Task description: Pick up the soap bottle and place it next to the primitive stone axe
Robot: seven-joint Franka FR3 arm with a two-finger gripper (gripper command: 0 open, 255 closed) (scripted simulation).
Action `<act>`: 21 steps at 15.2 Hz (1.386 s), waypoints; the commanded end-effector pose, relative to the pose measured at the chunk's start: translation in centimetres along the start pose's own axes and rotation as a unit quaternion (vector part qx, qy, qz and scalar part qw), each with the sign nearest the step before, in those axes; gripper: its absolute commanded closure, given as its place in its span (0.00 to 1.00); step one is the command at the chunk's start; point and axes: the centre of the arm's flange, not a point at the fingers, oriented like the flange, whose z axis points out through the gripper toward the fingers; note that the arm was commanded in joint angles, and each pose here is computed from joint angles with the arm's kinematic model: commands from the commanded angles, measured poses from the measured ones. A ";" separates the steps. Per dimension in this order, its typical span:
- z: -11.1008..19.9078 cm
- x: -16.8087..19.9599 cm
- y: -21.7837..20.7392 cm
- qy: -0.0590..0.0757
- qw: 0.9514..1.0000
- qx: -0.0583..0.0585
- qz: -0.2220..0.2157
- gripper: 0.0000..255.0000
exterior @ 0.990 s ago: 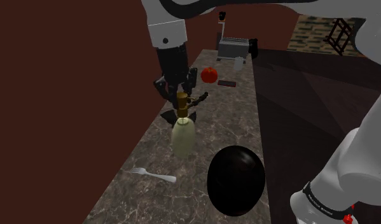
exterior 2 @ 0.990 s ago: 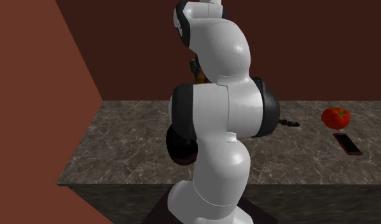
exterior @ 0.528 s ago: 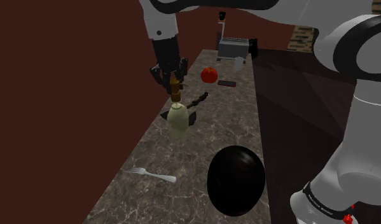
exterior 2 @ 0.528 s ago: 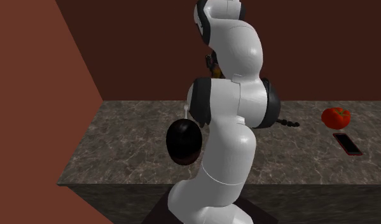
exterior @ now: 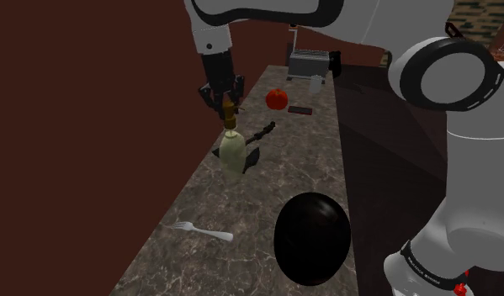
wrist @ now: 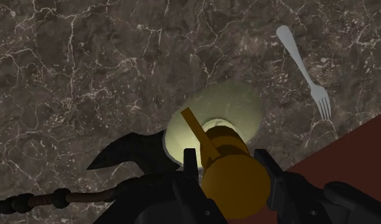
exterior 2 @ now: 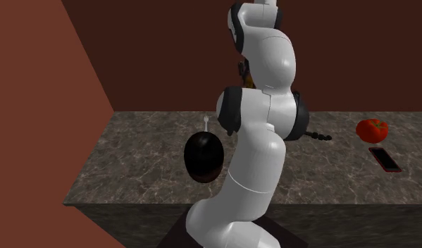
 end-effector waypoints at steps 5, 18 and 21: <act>3.0 0.6 -0.1 0.001 1.000 0.000 0.000 1.00; 7.5 1.4 -0.3 0.001 1.000 0.000 0.000 1.00; 7.5 1.4 -0.3 0.001 1.000 0.000 0.000 1.00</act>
